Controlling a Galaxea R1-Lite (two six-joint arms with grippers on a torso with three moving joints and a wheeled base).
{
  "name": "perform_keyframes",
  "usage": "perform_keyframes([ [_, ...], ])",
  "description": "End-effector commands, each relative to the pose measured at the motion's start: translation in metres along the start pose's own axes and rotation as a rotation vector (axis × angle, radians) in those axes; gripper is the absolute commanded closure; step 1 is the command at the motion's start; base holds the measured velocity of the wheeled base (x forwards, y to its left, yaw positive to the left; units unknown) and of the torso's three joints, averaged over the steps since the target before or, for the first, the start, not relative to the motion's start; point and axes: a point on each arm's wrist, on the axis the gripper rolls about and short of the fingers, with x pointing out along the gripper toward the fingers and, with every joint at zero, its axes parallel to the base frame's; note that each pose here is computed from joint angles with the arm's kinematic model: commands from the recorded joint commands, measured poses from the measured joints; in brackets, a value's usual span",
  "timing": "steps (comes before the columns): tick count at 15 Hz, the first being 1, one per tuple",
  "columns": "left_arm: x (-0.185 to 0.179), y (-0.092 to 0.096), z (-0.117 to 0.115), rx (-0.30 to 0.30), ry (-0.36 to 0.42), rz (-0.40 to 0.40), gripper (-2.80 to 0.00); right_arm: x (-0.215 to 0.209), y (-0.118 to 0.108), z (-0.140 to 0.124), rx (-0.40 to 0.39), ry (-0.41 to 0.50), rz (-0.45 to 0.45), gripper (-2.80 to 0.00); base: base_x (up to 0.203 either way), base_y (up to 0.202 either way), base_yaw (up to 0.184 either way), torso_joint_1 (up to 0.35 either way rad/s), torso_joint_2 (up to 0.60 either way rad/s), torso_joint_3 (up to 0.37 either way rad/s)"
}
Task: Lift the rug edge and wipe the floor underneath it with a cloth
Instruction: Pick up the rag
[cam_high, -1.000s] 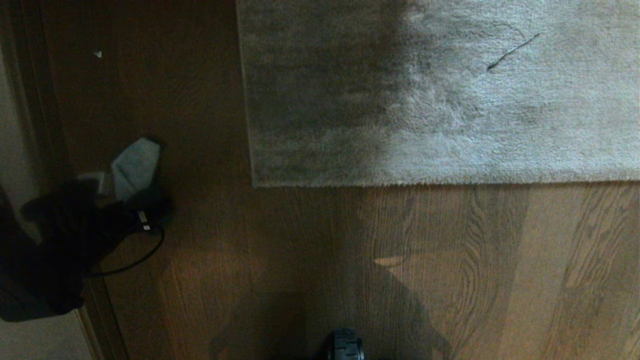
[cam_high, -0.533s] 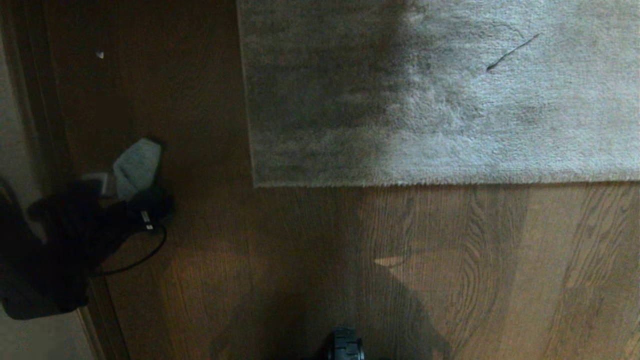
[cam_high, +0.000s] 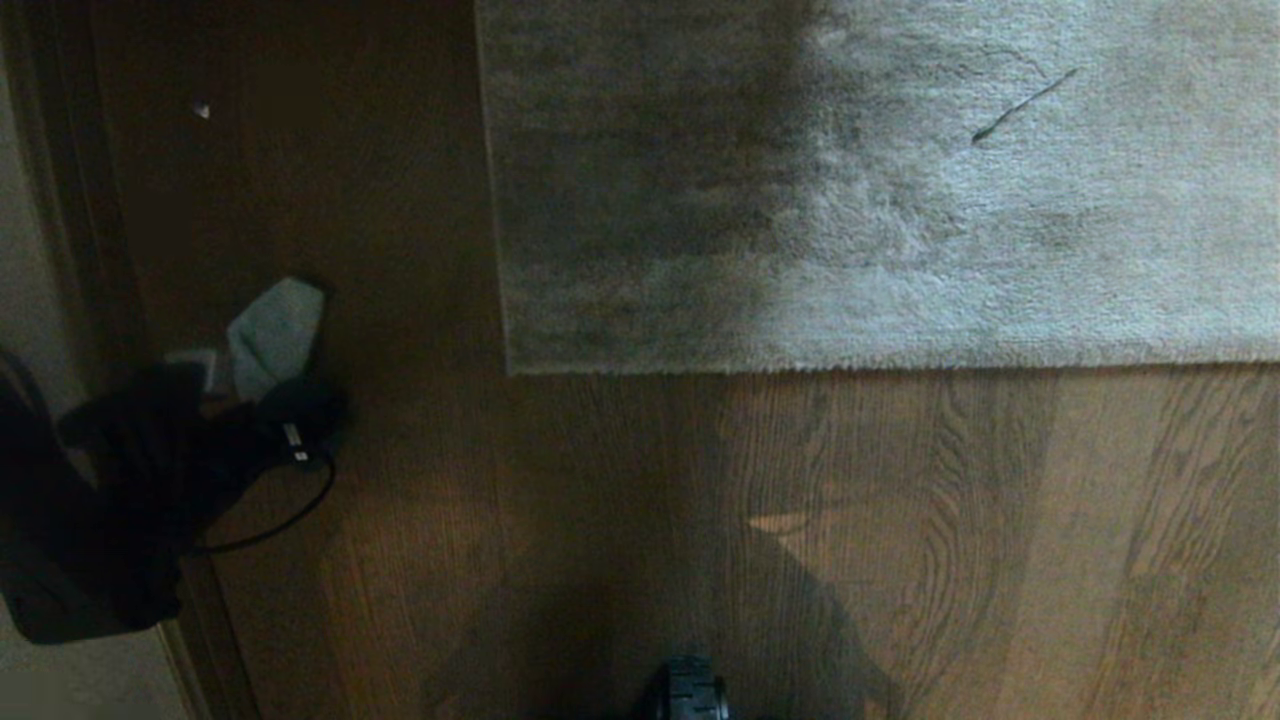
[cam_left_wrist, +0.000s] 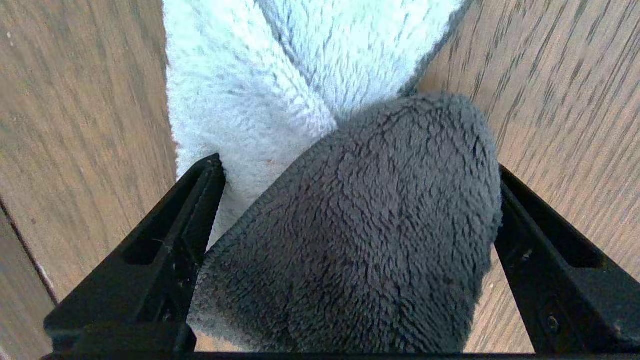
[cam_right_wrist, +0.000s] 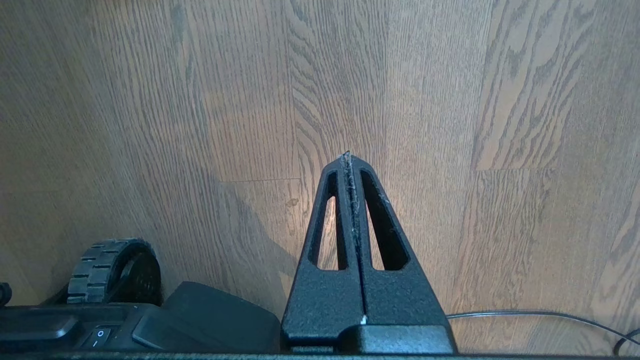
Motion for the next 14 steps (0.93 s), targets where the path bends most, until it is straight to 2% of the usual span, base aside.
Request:
perform_keyframes([
  [1, -0.002, 0.000, -0.001, 0.001, -0.003, 0.000, -2.80, 0.000, 0.000, 0.000, 0.001, -0.001, 0.000, 0.00, 0.000, 0.000, 0.000, 0.000, 0.00, 0.000],
  [8, -0.014, 0.001, 0.001, 0.002, -0.015, 0.005, -2.80, 0.000, 0.000, 0.000, 0.001, -0.001, 0.000, 0.00, 0.000, 0.000, 0.000, 0.000, 0.00, 0.000],
  [9, -0.015, 0.001, 0.002, 0.002, -0.015, 0.005, -1.65, 0.000, 0.000, 0.000, 0.001, -0.001, 0.000, 0.00, 0.000, 0.000, 0.000, 0.000, 0.00, 0.000],
  [10, -0.015, 0.001, 0.003, 0.002, -0.019, 0.005, 0.00, 0.000, 0.000, 0.000, 0.001, -0.001, 0.000, 0.00, 0.000, 0.000, 0.000, 0.000, 0.00, 0.000],
  [14, -0.021, 0.000, 0.005, 0.001, -0.019, 0.005, 0.00, 0.000, 0.000, 0.000, 0.001, -0.001, 0.000, 0.00, 0.000, 0.000, 0.000, 0.000, 0.00, 0.000],
])
